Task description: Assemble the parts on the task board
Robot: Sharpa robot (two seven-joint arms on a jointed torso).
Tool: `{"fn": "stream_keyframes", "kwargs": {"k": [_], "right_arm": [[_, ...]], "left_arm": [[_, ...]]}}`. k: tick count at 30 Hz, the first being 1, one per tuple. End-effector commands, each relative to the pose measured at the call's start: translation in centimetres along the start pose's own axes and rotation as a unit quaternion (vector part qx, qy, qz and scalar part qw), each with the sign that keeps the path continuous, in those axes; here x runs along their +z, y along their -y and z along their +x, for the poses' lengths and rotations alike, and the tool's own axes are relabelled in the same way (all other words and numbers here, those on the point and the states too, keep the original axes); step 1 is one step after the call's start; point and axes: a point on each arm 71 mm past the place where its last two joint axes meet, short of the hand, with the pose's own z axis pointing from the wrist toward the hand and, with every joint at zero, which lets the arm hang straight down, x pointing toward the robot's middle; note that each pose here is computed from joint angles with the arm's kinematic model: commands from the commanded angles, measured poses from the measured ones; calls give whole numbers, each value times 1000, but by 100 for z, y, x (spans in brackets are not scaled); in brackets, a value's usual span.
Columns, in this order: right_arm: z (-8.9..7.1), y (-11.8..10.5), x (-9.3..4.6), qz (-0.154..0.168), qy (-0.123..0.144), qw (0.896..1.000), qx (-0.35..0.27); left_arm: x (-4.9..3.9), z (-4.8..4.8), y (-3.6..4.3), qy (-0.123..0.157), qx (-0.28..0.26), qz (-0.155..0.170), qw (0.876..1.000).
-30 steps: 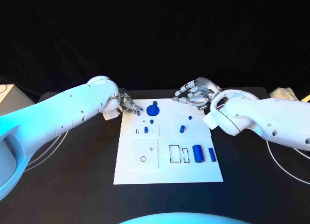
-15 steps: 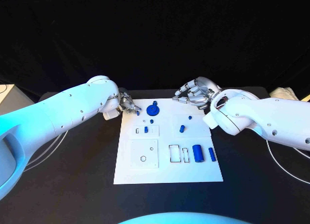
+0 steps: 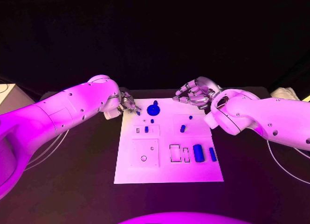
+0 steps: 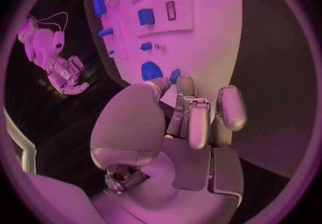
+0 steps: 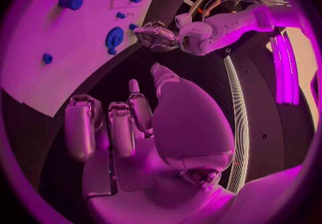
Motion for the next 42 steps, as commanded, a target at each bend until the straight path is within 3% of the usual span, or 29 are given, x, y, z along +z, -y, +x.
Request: {"fn": "stream_keyframes", "kwargs": {"k": [1, 21, 31, 42], "right_arm": [[13, -12, 1, -6, -6, 1000, -5], [0, -2, 1, -5, -4, 1000, -5], [-18, 15, 1, -3, -2, 1000, -5], [-37, 36, 2, 0, 1, 1000, -6]], "left_arm": [[4, 36, 12, -15, 1, 8, 1000], [-69, 36, -34, -12, -29, 29, 999], [-228, 26, -83, 4, -48, 51, 998], [-398, 129, -98, 9, -44, 56, 997]]}}
